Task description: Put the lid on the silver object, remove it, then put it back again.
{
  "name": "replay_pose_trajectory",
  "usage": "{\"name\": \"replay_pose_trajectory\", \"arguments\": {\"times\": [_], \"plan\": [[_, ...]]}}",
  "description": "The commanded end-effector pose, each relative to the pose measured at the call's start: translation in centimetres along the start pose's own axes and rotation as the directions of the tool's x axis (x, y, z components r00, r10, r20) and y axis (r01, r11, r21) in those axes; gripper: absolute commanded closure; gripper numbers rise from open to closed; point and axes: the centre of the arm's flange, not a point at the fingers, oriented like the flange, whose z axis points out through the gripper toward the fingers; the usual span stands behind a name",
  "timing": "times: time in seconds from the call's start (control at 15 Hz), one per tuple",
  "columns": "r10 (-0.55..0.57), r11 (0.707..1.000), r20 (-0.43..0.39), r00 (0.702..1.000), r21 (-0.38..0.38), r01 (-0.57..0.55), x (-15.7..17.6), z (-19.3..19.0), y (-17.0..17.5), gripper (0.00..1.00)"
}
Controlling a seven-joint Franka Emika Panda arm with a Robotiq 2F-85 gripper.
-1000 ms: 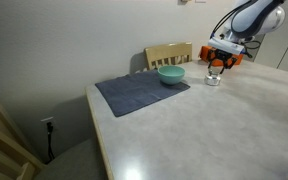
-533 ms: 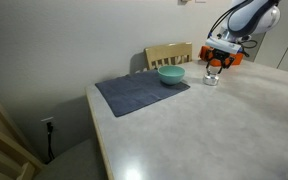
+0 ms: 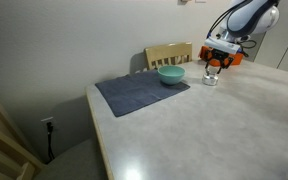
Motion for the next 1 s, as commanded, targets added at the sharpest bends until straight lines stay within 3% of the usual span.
{"name": "replay_pose_trajectory", "arguments": {"times": [0.0,0.93], "plan": [[0.002,1.0,0.009,1.0,-0.026,-0.001,-0.5,1.1,0.2,0.56],[-0.003,0.999,0.016,1.0,-0.048,0.004,-1.7,2.4,1.4,0.56]]}}
